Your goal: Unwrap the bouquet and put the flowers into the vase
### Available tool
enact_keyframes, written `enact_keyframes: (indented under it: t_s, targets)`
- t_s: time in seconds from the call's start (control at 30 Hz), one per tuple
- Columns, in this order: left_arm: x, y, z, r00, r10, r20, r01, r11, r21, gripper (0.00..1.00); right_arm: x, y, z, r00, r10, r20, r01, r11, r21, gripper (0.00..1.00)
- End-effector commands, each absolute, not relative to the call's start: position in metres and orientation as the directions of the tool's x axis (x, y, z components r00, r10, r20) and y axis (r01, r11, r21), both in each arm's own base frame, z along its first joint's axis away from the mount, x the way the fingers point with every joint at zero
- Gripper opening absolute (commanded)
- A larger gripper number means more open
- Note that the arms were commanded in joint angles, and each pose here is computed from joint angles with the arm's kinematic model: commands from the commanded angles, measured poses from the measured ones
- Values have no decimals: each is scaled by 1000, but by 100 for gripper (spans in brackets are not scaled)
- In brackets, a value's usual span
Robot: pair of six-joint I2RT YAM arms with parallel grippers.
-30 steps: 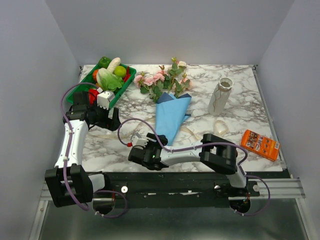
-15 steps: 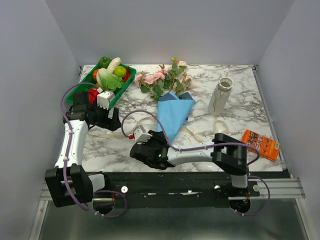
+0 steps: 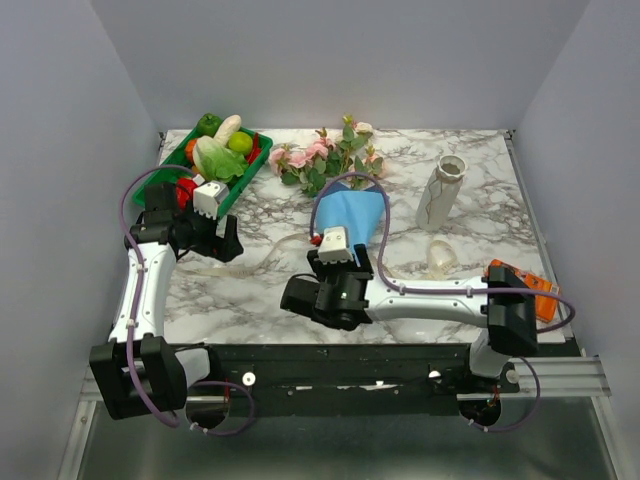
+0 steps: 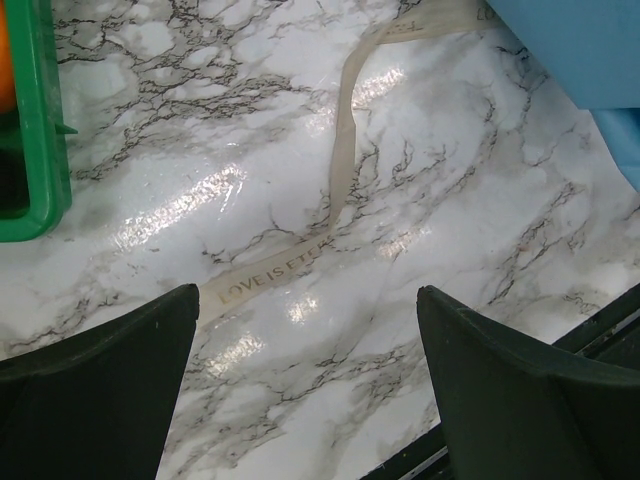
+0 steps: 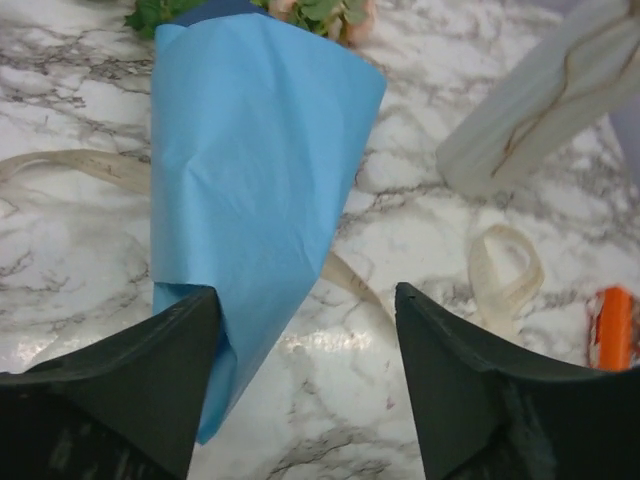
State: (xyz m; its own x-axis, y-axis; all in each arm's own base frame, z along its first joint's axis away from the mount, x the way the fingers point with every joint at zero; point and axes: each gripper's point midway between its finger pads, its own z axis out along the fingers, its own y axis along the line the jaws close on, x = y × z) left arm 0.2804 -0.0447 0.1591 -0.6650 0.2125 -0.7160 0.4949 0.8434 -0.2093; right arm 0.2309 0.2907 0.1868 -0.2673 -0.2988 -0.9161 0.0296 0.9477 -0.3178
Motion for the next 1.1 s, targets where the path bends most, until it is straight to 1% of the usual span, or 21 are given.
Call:
enact_keyframes:
  t_s: [0.0, 0.03, 0.1, 0.23, 0.37, 0.4, 0.43, 0.5, 0.53, 0.57, 0.6, 0.63, 0.67, 0.7, 0.77, 0.93, 1.0, 1.03, 1.07]
  targets:
    - [281, -49, 165, -654, 193, -732, 503, 833, -230, 99, 219, 250, 173, -293, -274, -916, 208, 917, -340, 85]
    - [281, -49, 166, -654, 190, -733, 502, 833, -232, 99, 217, 252, 170, -297, -322, -899, 187, 904, -385, 86]
    - [281, -50, 167, -652, 188, -734, 504, 831, -235, 99, 212, 254, 164, -296, -358, -885, 167, 893, -418, 89]
    - [281, -50, 165, -652, 186, -735, 502, 833, -234, 99, 209, 261, 159, -292, -430, -854, 135, 866, -482, 91]
    - [281, -50, 164, -658, 180, -731, 497, 833, -243, 99, 211, 268, 155, -297, -468, -832, 123, 846, -520, 92]
    - [282, -50, 165, -656, 181, -733, 497, 834, -240, 99, 212, 275, 153, -298, -441, -847, 121, 862, -492, 93]
    - [282, -50, 167, -653, 180, -736, 498, 834, -237, 99, 211, 279, 151, -311, -474, -824, 93, 848, -522, 93]
    - [282, -50, 169, -649, 179, -740, 499, 834, -235, 99, 206, 290, 152, -362, -414, -835, 16, 893, -450, 93]
    - [283, -50, 170, -648, 178, -740, 498, 834, -235, 99, 208, 312, 132, -336, -459, -822, -119, 887, -447, 92]
    - [283, -50, 171, -647, 177, -742, 498, 835, -235, 99, 201, 334, 124, -358, -429, -829, -269, 898, -348, 92]
    - [284, -50, 172, -646, 179, -742, 498, 835, -233, 99, 204, 364, 170, -291, -198, -936, -336, 937, -93, 94]
    - [284, -49, 174, -642, 182, -745, 500, 836, -227, 99, 208, 355, 168, -273, -267, -924, -366, 917, -156, 95]
    - [283, -49, 174, -643, 182, -744, 500, 836, -228, 99, 214, 355, 181, -274, -243, -931, -342, 929, -142, 96]
    - [284, -48, 175, -638, 187, -747, 502, 837, -219, 99, 216, 345, 175, -307, -296, -904, -319, 927, -196, 97]
    - [284, -48, 176, -638, 185, -748, 501, 837, -220, 99, 225, 350, 194, -310, -243, -919, -294, 944, -150, 97]
    - [284, -49, 178, -638, 184, -748, 502, 836, -222, 99, 236, 341, 221, -291, -186, -938, -267, 958, -107, 98]
    - [284, -49, 179, -636, 184, -750, 503, 835, -221, 99, 236, 343, 225, -257, -215, -942, -304, 943, -132, 99]
    - [283, -50, 179, -638, 187, -747, 506, 833, -224, 99, 233, 342, 224, -225, -307, -925, -352, 911, -217, 99]
    - [283, -49, 178, -636, 192, -747, 510, 831, -221, 99, 229, 349, 215, -223, -359, -906, -414, 877, -245, 100]
